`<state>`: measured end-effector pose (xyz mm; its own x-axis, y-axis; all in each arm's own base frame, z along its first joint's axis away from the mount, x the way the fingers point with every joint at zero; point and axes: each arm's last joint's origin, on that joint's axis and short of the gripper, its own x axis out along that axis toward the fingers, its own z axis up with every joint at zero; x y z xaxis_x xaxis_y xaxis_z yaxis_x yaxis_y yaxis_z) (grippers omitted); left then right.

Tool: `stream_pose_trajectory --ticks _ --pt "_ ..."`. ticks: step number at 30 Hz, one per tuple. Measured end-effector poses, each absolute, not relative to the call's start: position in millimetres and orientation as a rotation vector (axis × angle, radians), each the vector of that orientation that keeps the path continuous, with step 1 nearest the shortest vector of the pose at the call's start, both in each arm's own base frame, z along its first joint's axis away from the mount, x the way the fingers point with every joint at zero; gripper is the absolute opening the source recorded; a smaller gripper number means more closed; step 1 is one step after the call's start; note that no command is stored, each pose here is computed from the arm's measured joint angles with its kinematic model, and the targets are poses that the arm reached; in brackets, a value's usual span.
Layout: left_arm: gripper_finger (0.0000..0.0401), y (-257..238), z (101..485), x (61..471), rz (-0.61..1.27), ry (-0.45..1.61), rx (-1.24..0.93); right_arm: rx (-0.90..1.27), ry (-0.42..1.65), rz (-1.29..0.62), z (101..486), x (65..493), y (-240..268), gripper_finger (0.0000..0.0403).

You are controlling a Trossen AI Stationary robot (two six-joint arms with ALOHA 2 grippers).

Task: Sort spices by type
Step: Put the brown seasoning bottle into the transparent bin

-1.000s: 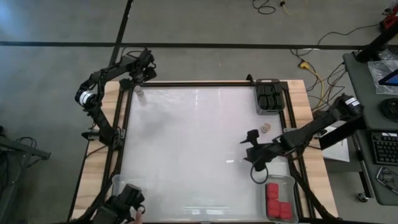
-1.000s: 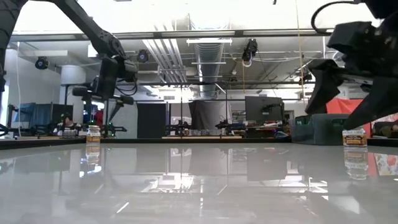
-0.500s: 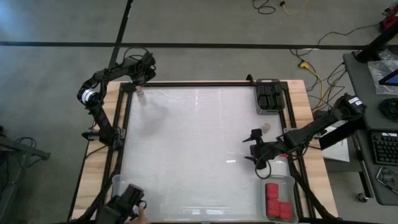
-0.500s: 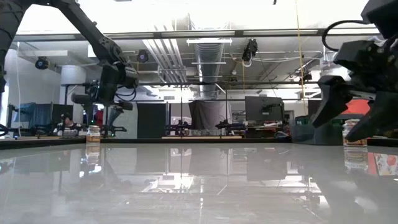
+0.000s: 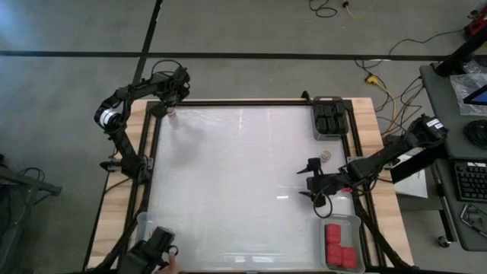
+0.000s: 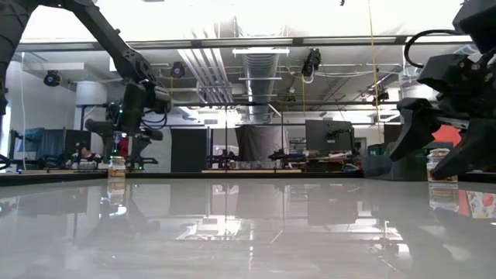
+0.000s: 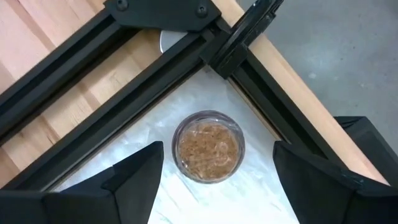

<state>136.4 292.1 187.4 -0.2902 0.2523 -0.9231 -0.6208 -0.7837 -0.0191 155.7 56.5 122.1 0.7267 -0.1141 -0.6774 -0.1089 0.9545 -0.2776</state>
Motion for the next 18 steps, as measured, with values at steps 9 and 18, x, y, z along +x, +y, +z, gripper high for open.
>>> stream_pose_trajectory --ticks 9,18 --pt "0.0218 295.2 187.1 129.1 2.068 0.465 -1.538 -0.296 0.777 -0.012 118.1 152.7 55.2 0.0365" --pt "0.0163 297.6 190.7 127.2 2.059 0.471 -1.578 -0.289 0.797 -0.021 113.3 149.1 53.3 0.0365"
